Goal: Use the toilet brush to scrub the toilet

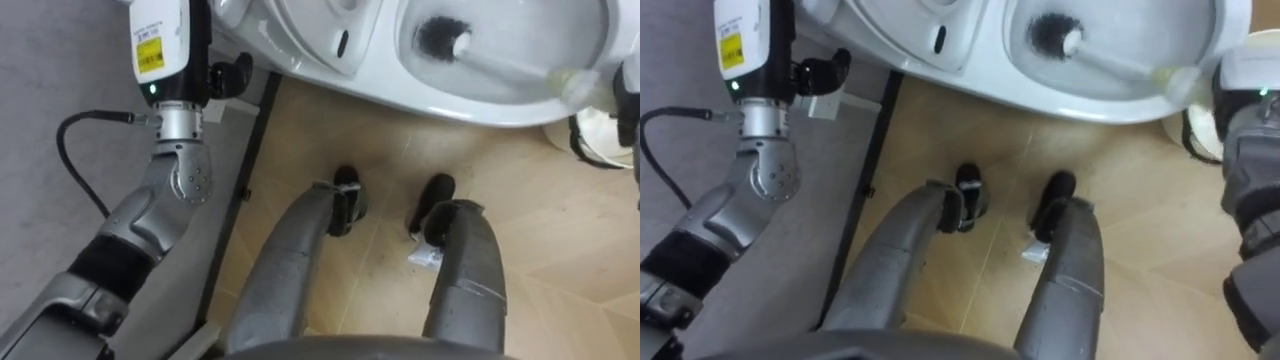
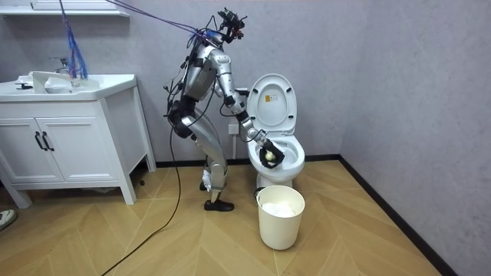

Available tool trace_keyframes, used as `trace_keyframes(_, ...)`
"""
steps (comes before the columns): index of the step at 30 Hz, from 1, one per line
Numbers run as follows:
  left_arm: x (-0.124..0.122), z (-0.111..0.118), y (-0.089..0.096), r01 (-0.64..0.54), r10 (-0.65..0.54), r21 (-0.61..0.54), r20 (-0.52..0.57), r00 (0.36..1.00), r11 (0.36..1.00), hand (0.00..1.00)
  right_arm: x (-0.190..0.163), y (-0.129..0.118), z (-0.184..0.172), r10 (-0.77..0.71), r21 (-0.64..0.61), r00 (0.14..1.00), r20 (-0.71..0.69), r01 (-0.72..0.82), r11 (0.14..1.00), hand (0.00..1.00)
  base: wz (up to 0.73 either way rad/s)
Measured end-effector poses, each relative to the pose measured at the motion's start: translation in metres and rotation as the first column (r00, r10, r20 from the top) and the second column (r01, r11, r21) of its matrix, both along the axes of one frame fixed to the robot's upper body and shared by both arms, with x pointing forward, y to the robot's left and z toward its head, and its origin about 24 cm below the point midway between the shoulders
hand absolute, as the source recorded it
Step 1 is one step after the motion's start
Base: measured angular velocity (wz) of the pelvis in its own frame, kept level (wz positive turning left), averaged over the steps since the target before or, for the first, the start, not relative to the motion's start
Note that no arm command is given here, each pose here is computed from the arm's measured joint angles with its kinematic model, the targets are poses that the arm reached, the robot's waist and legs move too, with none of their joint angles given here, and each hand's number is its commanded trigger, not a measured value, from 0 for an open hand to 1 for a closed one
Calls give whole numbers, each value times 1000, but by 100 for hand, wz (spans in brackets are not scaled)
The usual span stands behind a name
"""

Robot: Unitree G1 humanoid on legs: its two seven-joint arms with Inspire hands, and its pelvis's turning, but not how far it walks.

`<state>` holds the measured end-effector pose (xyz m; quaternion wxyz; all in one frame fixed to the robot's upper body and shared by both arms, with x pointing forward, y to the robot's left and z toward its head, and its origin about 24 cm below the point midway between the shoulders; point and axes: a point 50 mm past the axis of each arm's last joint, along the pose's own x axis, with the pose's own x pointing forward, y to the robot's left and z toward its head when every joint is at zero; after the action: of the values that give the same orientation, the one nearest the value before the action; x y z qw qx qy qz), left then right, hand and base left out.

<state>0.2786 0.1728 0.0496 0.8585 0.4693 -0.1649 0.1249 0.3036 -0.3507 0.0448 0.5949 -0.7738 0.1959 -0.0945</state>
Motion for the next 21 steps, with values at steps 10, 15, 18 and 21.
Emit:
trace_keyframes(10, 9, 23, 4, 11, -12, 12, 106, 994, 1000, 0, 16, 23, 2, -80, 224, 980, 183, 38, 974, 100, 8)
trace_keyframes(15, 10, 28, 4, 1, -5, 31, 140, 990, 1000, 0, 14, 31, -10, -179, 366, 962, 205, 94, 926, 100, 14)
trace_keyframes(18, 10, 25, 7, -35, 21, 93, 148, 989, 995, 0, 14, 36, -15, -209, 408, 955, 212, 108, 907, 100, 26)
trace_keyframes(21, 8, 19, 7, -51, 38, 102, 127, 991, 993, 0, 10, 38, -21, -199, 381, 961, 191, 114, 917, 100, 13)
